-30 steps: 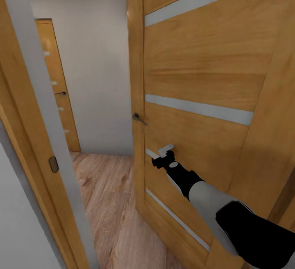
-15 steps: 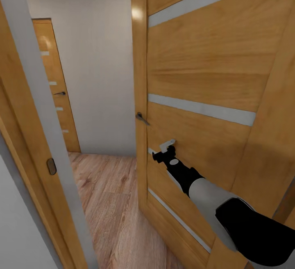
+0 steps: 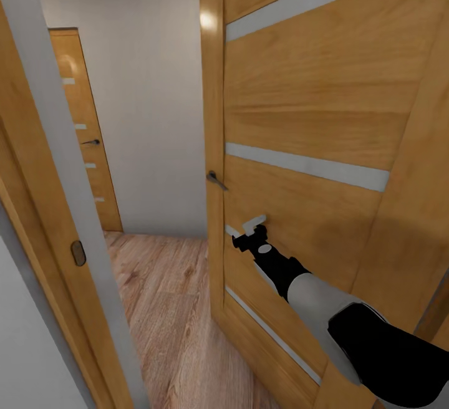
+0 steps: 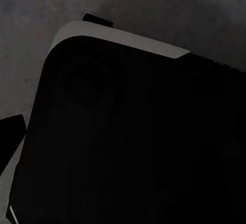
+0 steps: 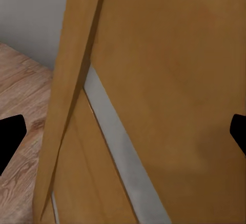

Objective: Move the two storage containers from the living room to the garage. In the garage, place one container on the floor and stack the other container on top of it (either order is fine).

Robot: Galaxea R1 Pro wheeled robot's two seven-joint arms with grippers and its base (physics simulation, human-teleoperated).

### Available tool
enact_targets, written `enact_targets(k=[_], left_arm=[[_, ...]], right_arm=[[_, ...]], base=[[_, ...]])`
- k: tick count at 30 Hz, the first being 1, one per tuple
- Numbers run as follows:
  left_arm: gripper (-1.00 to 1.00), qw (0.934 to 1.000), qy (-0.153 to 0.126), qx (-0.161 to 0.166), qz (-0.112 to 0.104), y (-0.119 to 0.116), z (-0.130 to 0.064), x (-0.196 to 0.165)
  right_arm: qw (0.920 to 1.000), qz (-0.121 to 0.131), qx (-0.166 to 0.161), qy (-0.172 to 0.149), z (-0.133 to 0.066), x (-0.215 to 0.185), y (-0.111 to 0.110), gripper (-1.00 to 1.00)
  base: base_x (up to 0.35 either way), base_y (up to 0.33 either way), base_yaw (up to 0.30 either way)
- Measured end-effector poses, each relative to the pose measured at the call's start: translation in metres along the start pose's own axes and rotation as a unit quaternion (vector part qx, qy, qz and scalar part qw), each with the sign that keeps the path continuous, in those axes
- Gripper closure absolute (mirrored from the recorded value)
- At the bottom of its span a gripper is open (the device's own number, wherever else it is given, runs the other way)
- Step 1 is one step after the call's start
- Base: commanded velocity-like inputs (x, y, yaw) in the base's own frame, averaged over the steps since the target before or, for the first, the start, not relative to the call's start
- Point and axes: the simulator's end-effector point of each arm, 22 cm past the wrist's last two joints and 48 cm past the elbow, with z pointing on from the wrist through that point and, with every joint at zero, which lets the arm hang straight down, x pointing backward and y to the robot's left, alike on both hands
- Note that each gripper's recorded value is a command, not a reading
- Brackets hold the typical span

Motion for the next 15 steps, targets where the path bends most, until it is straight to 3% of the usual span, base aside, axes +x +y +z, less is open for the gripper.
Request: enact_targets(k=[15], left_arm=[[-1.00,1.0000,0.000,0.001,0.000,-0.0010,-0.0001,0.0003]], right_arm=[[0.9998,0.001,0.019,0.002,-0.0005,0.0016,-0.0078,-1.00]], base=[[0.022,-0.001,0.000]])
